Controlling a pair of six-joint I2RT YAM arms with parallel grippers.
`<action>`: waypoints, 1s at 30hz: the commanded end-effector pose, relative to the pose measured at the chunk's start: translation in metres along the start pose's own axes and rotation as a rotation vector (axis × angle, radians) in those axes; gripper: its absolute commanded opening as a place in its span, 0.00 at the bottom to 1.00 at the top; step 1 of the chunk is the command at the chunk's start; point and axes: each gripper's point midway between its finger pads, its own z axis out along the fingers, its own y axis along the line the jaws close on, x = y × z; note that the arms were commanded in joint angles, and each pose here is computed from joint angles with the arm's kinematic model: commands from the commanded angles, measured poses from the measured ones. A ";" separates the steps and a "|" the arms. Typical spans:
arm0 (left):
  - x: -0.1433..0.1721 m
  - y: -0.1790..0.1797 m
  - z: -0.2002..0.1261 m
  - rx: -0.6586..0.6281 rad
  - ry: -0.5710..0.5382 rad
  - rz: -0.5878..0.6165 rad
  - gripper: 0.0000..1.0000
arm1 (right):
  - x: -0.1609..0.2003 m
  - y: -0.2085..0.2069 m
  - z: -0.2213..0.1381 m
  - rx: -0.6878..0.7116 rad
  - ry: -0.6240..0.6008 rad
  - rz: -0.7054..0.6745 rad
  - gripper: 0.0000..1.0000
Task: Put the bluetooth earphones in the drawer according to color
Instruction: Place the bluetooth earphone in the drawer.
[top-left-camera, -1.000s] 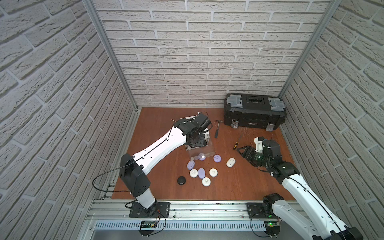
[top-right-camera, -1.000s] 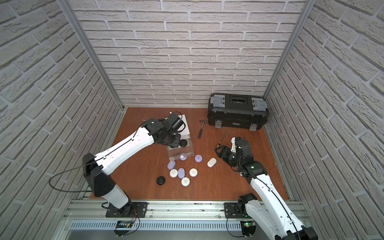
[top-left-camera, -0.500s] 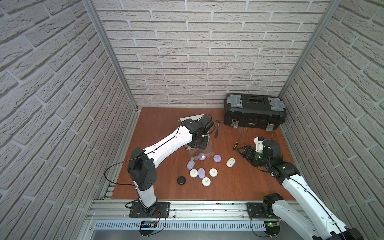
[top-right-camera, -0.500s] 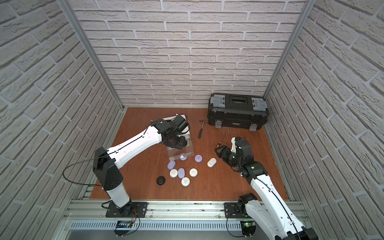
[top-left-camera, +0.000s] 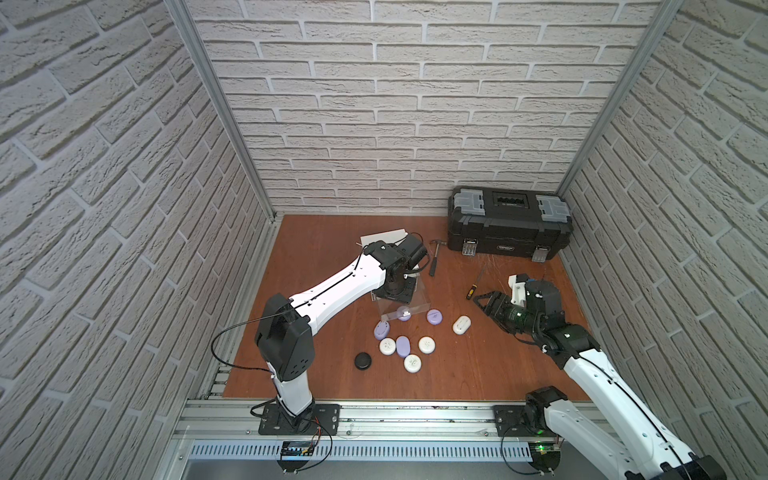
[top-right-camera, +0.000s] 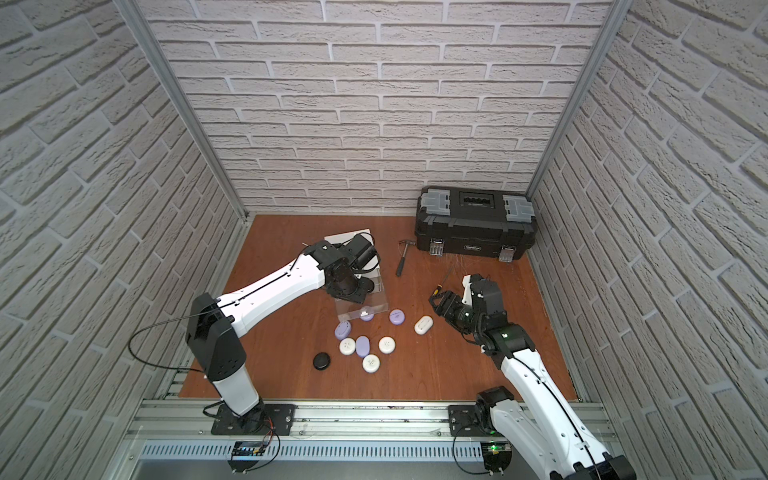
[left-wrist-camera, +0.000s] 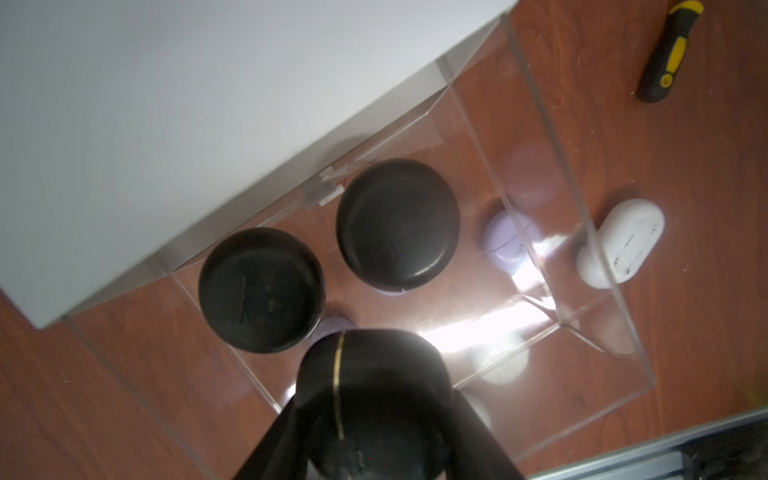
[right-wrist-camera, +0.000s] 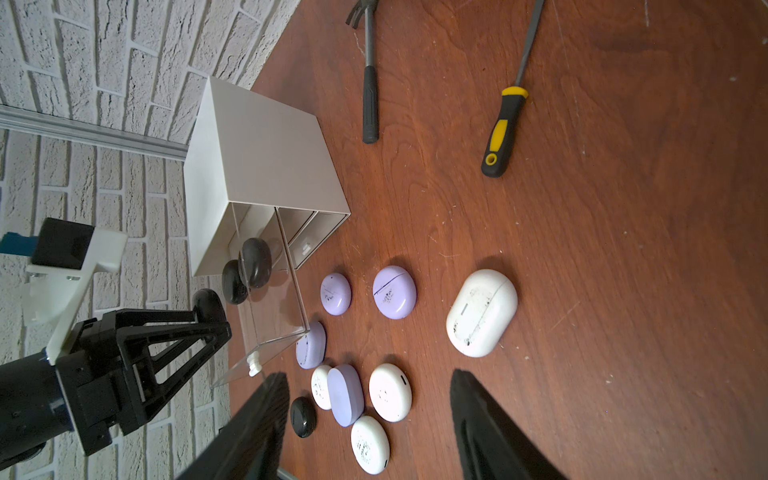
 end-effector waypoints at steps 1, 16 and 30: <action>0.006 0.002 -0.007 0.005 -0.006 0.014 0.37 | -0.005 0.001 0.000 -0.020 -0.025 -0.007 0.66; 0.017 0.005 -0.001 -0.005 0.032 0.028 0.37 | -0.004 0.001 0.000 -0.020 -0.025 -0.005 0.67; 0.020 0.004 0.004 -0.012 0.061 0.047 0.38 | -0.004 0.000 0.000 -0.020 -0.023 -0.005 0.67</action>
